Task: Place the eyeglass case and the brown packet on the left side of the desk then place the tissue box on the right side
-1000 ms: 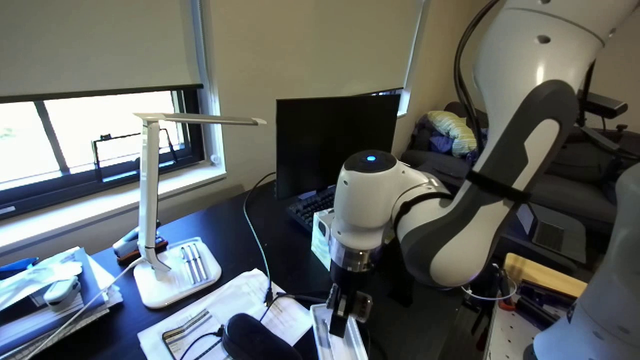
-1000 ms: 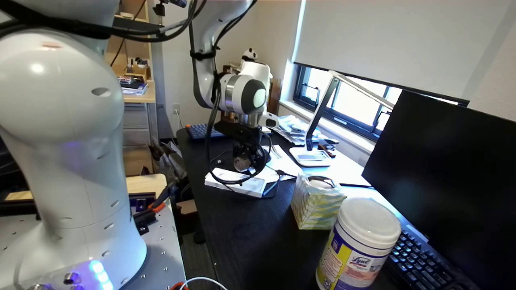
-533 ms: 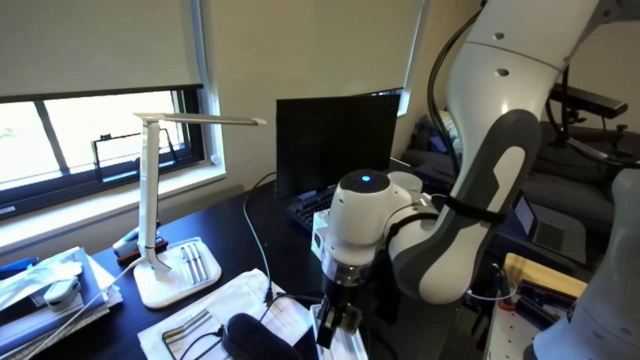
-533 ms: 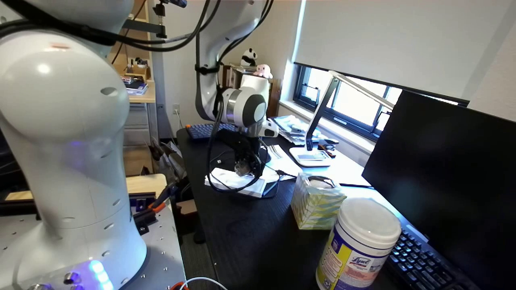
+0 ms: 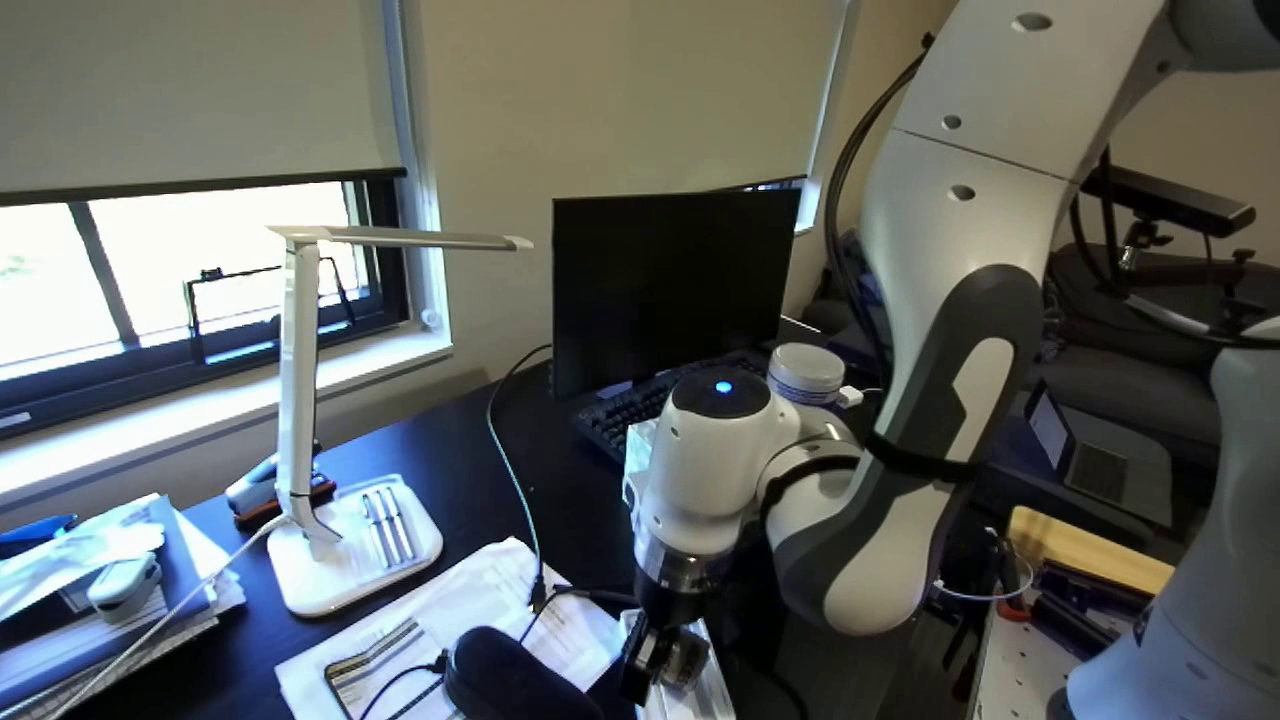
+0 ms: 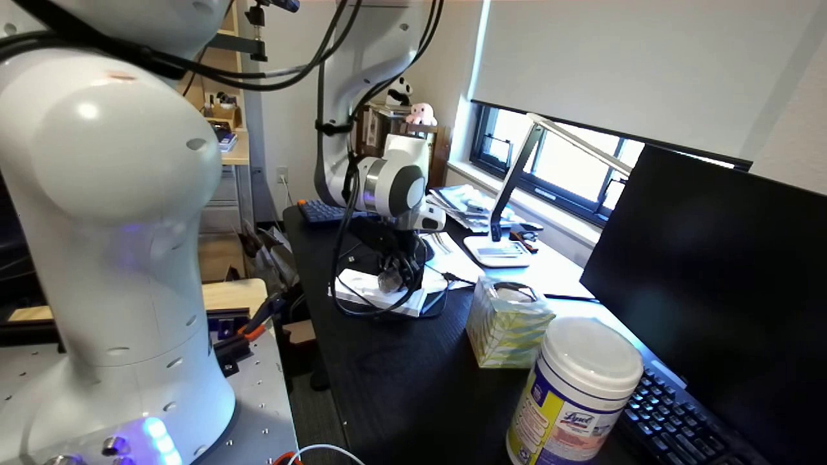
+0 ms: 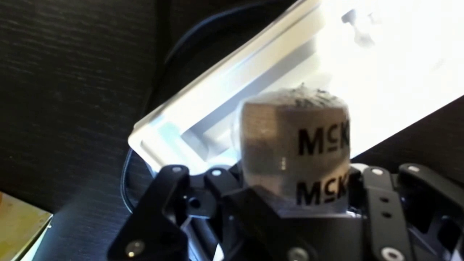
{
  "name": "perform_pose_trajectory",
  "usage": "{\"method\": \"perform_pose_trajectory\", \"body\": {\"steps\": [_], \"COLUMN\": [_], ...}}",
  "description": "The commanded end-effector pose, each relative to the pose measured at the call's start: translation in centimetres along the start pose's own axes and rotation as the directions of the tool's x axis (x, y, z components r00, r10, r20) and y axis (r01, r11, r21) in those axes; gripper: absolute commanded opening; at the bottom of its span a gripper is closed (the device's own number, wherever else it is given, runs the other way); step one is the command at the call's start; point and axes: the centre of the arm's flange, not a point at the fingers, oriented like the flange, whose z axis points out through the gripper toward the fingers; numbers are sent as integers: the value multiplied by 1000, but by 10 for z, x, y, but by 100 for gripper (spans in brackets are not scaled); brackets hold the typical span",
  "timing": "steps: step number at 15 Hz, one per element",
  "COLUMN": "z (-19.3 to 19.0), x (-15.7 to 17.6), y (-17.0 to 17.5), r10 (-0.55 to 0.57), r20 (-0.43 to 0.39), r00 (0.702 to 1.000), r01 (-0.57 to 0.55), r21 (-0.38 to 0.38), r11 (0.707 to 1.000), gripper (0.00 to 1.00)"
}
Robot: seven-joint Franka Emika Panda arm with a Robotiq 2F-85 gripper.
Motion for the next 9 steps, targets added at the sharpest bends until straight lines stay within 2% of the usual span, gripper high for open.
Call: {"method": "perform_pose_trajectory", "body": {"steps": [1,6,7,9], "z": [-1,-22,-30,-52], "x": [-4,-6,-7,-7], "y": [-9,-14,-15,-15], "r10": [10,5,3,-5], "r20": [-32,-63,-69,-74], "r00": [999,998,998,997], "r01": [-10,-5,-3,3], "r21": [-3,0,-3,-23], "r11": [1000,1000,1000,1000], "gripper": [60,93,98,100]}}
